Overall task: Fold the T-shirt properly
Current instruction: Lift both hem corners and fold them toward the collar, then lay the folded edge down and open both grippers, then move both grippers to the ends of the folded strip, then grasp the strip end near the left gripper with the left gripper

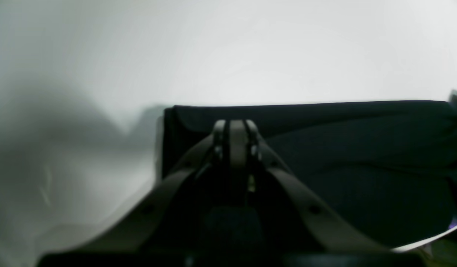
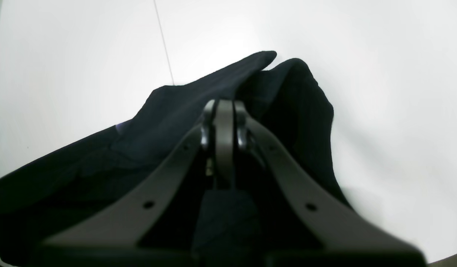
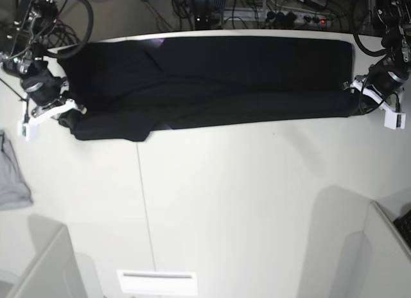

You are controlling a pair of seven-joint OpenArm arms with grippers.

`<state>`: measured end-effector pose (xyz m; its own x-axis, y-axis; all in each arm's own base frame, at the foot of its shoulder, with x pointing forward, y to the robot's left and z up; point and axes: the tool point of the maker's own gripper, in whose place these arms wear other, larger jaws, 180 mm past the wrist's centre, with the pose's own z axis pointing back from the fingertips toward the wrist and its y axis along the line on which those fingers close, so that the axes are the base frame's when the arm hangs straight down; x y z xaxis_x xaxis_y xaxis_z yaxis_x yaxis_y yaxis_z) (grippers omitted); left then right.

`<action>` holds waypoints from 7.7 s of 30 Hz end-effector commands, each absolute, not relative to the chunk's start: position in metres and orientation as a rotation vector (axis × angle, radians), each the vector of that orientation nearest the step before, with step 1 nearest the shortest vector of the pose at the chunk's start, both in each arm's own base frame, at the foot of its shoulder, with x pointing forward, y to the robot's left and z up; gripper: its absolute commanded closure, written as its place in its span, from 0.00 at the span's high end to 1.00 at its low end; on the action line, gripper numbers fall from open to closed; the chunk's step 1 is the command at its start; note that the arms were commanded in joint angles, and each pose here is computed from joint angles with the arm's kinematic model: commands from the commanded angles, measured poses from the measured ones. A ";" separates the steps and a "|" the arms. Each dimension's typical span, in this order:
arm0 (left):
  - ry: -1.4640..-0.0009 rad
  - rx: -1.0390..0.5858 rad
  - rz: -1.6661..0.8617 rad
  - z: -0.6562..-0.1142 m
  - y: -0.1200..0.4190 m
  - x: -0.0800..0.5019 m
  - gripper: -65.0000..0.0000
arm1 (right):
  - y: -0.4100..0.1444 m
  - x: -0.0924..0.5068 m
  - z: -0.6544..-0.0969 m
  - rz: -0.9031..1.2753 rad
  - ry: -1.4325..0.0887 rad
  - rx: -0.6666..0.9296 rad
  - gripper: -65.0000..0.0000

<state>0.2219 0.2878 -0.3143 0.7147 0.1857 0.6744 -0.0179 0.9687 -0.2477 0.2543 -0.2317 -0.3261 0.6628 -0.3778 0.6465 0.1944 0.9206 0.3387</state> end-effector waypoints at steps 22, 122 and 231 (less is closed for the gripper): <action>-0.745 -0.217 0.101 -0.316 0.290 0.209 0.00 | -0.233 0.223 -0.315 -0.453 -0.733 0.463 0.00; -0.494 -0.073 0.283 -0.422 0.304 0.154 0.00 | -0.222 0.209 -0.443 -0.206 -0.442 0.184 0.00; -0.666 -0.309 0.435 -0.389 0.320 0.281 1.00 | -0.174 0.354 -0.323 -0.167 -0.892 0.129 0.00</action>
